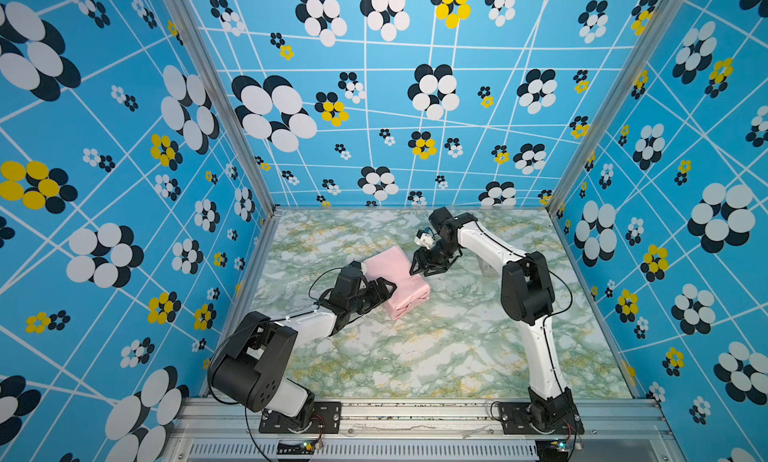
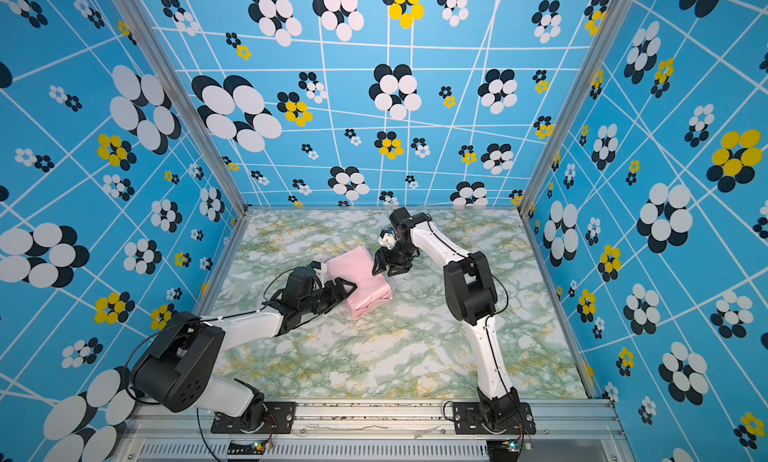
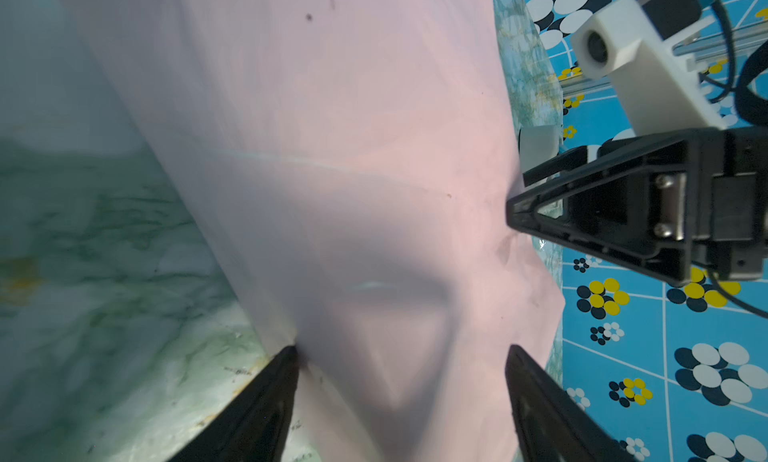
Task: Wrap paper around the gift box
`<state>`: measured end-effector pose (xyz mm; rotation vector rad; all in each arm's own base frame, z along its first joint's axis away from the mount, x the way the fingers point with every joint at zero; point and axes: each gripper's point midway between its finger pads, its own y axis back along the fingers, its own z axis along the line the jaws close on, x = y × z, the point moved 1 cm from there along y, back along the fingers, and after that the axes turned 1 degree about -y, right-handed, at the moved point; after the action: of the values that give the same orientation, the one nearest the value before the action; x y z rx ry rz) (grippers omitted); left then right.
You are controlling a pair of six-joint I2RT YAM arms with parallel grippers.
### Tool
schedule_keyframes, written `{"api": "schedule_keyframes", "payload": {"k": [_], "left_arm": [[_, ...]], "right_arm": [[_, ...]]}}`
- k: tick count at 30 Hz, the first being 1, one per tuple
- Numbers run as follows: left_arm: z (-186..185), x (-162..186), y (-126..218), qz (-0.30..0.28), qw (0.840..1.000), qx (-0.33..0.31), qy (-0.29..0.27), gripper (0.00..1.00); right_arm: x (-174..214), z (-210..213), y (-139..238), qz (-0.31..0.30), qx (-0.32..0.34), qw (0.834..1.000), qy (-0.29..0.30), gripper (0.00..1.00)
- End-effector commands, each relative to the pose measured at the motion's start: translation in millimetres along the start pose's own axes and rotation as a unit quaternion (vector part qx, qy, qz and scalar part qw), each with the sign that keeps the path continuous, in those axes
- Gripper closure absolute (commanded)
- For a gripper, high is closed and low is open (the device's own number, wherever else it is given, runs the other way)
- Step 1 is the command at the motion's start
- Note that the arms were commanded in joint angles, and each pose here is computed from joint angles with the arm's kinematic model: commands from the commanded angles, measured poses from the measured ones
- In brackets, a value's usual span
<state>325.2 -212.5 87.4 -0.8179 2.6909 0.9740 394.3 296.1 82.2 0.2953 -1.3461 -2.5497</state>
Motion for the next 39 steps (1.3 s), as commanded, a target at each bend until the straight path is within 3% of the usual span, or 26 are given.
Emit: {"api": "schedule_keyframes", "payload": {"k": [1, 5, 11, 21, 25, 29, 35, 39], "left_arm": [[-10.7, -9.5, -6.4, 0.002, 1.000, 0.011, -0.019, 0.26], [-16.9, -14.9, -13.9, 0.011, 0.999, 0.006, -0.045, 0.37], [-46.5, -25.4, -14.4, 0.004, 0.992, 0.010, -0.123, 0.40], [-101.9, -14.8, -6.7, -0.042, 0.959, 0.057, -0.274, 0.39], [-109.8, 1.4, 1.9, -0.074, 0.937, 0.068, -0.334, 0.38], [-103.2, 24.8, 8.5, -0.111, 0.904, 0.068, -0.407, 0.38], [-84.5, 57.7, 9.3, -0.136, 0.867, 0.063, -0.475, 0.38], [-77.4, 74.1, 11.0, -0.149, 0.848, 0.059, -0.506, 0.38]], "right_arm": [[5.6, 6.0, -10.1, 0.024, -0.012, 1.000, 0.013, 0.44], [4.9, 10.9, -16.8, 0.017, -0.030, 0.999, 0.017, 0.59], [1.1, 24.5, 2.6, -0.054, -0.042, 0.997, 0.041, 0.70], [16.0, 45.5, 47.8, -0.194, -0.040, 0.974, 0.108, 0.74], [33.1, 46.4, 58.1, -0.240, -0.030, 0.961, 0.134, 0.75], [53.0, 39.6, 63.2, -0.286, -0.008, 0.945, 0.157, 0.76], [85.8, 35.7, 55.5, -0.330, 0.050, 0.913, 0.233, 0.79], [103.6, 35.3, 54.5, -0.368, 0.052, 0.892, 0.258, 0.80]]}}
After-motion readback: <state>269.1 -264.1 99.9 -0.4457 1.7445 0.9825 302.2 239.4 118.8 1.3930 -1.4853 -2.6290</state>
